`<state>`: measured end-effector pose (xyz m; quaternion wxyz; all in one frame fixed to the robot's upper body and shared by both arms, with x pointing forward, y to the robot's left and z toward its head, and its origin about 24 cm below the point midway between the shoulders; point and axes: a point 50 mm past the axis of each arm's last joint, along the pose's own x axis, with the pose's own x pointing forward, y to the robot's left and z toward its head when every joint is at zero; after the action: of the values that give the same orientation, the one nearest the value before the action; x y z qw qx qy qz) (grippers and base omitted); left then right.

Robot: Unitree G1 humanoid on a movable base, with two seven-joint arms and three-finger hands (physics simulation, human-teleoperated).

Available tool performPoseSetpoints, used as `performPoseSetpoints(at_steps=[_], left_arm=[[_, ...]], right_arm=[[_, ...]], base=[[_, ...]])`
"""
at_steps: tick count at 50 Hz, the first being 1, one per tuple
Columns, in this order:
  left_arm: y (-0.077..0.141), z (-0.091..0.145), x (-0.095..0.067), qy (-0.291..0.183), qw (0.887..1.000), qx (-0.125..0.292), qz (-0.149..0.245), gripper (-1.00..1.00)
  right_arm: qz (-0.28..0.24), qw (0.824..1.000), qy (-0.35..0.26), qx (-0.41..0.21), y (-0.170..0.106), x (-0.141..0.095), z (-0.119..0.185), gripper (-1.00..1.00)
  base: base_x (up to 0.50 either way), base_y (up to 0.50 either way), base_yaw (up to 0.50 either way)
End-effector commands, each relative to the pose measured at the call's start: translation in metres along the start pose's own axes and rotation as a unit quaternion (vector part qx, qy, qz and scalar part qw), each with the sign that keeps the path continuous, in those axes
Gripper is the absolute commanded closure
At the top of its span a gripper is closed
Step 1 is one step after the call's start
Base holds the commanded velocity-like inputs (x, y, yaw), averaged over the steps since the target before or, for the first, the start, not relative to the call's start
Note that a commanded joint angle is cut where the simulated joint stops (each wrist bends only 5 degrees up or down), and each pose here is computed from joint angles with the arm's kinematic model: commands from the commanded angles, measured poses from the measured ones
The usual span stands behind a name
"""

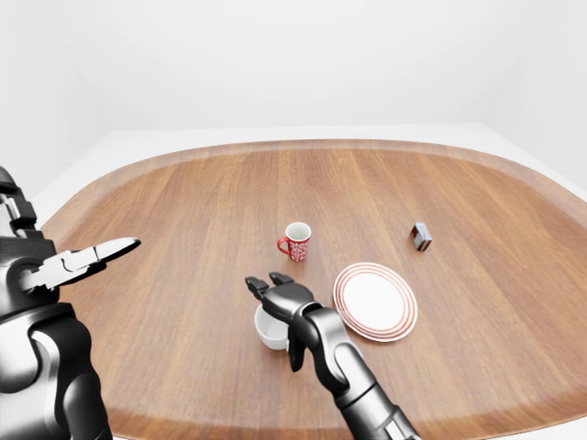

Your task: Put the white mug on the plate.

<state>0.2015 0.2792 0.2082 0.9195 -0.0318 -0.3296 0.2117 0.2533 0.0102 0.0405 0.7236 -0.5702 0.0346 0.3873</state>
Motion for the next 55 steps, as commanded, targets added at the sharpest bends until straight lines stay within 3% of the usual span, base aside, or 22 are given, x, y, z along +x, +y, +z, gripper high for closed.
performPoseSetpoints(at_steps=[1,55], left_arm=[[0.002,-0.023,0.000,0.046,0.999,-0.004,0.011,-1.00],[0.002,-0.022,0.000,0.043,0.999,-0.006,0.012,-1.00]], right_arm=[[0.034,0.999,0.004,0.005,0.015,0.012,-0.001,-1.00],[0.065,0.997,0.030,0.019,0.026,0.043,-0.014,-1.00]], base=[[0.00,0.00,0.00],[0.00,0.00,0.00]])
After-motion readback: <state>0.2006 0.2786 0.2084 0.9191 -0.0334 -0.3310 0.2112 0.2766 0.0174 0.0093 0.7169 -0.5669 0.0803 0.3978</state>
